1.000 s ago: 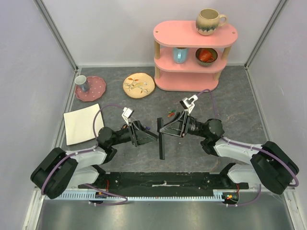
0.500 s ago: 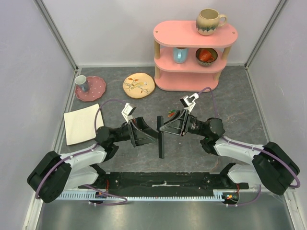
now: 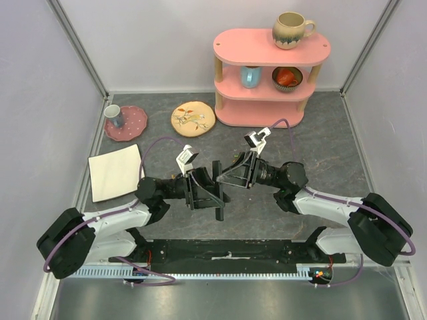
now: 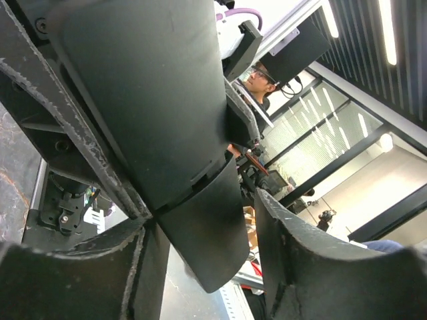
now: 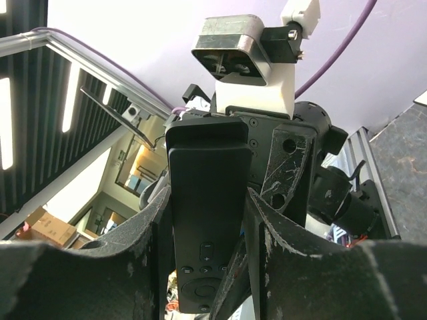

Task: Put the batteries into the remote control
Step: Adjust the remote control.

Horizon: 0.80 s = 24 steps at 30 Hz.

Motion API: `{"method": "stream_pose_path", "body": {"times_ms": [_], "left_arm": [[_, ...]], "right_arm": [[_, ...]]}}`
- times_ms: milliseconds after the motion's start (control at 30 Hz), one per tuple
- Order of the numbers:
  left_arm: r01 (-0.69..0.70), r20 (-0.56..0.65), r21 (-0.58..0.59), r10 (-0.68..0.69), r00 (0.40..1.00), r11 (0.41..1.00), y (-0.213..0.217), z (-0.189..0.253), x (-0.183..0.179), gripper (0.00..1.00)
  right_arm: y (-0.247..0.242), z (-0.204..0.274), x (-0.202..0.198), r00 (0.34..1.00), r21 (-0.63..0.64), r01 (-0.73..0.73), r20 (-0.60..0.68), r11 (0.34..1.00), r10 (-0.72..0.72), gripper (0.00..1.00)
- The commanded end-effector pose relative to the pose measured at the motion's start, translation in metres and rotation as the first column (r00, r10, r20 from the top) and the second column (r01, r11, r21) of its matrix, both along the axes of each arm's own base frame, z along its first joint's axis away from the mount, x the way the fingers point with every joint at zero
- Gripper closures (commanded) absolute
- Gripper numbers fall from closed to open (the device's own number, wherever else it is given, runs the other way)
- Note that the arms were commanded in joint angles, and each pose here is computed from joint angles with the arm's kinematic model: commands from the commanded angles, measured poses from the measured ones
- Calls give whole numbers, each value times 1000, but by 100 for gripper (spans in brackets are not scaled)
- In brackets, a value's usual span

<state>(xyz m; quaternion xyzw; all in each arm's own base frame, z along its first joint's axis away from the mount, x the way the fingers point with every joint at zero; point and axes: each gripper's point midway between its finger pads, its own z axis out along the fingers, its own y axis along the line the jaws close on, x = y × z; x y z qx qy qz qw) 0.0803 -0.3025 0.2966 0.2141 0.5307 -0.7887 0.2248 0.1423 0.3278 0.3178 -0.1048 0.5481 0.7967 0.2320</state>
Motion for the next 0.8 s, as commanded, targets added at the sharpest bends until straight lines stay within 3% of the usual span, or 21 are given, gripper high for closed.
{"method": "stream_pose_path", "body": {"times_ms": [0,233,367,633,767], "left_arm": [[57,278,-288,27,960,956,25,65,-29,49],[41,262,-282,36,964,958,24,58,-28,69],[42,270,-284,38,962,958,24,59,-29,98],[0,214,-262,58,975,965,23,44,-21,98],[-26,176,-239,70,982,971,23,34,-15,98]], "right_arm": [[-39,83,-41,929,344,-58,362,937,-75,100],[-41,84,-45,925,345,-65,372,937,-73,100],[-40,80,-44,929,337,-65,364,939,-67,100],[-33,53,-38,953,260,-59,303,964,-23,81],[-29,40,-34,957,218,-51,288,975,-14,79]]}}
